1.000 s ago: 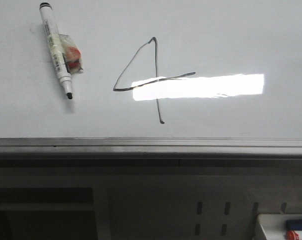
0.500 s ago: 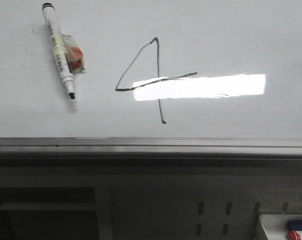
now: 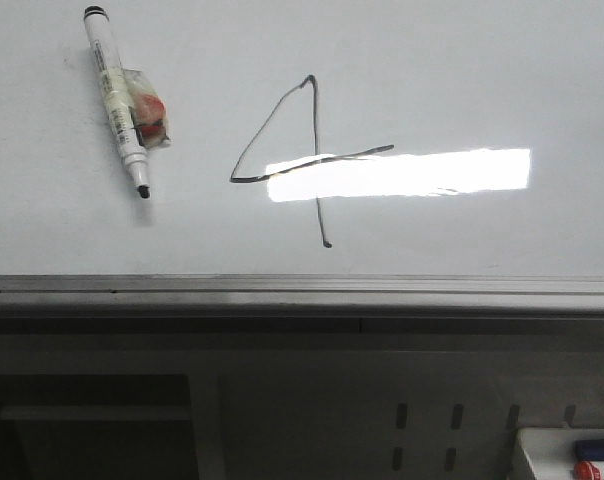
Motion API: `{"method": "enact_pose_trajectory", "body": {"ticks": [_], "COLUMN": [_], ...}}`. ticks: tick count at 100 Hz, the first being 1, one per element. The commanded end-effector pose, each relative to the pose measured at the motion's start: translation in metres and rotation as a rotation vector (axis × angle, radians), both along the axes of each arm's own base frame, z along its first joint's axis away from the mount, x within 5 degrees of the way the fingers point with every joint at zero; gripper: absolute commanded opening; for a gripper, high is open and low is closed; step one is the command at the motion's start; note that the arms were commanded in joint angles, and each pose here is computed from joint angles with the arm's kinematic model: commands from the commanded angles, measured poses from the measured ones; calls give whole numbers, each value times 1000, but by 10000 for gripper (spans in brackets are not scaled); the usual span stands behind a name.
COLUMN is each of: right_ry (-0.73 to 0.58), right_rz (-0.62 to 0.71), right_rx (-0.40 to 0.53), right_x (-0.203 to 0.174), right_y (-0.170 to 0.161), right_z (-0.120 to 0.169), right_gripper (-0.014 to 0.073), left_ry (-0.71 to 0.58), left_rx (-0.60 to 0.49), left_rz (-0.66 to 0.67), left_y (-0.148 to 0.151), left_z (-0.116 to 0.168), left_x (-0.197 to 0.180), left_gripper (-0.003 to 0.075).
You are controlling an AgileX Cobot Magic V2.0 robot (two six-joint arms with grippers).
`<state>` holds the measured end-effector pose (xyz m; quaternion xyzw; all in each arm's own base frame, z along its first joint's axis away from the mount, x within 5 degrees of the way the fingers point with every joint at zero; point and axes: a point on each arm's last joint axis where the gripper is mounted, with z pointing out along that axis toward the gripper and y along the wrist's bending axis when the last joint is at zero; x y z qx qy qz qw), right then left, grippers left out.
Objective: Write number 4 on whiteboard
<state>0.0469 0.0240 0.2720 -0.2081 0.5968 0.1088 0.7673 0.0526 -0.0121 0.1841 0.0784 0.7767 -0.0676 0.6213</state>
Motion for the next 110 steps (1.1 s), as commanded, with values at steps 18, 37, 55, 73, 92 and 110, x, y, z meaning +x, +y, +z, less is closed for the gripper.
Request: {"method": "enact_pose_trajectory", "body": {"ticks": [18, 37, 55, 73, 92, 110], "right_ry": [-64, -64, -64, -64, -64, -48], "right_rz": [-44, -44, -44, -44, -44, -58], "right_rx": [39, 39, 39, 39, 39, -12], "right_x": [0, 0, 0, 0, 0, 4], "right_y": [-4, -4, -4, -4, -4, -3], "right_z": [13, 13, 13, 13, 13, -3], "right_gripper": [-64, -64, -64, -64, -64, -64], "left_ry": [-12, -13, -13, -13, -13, -13], "left_rx": [-19, -21, -21, -21, -21, -23], "left_rz": [11, 11, 11, 11, 11, 11], "left_y": [1, 0, 0, 0, 0, 0], "left_z": [-8, -8, -8, -8, -8, -8], "left_x": [0, 0, 0, 0, 0, 0], "left_gripper": [-20, -20, -20, -20, -20, -20]}}
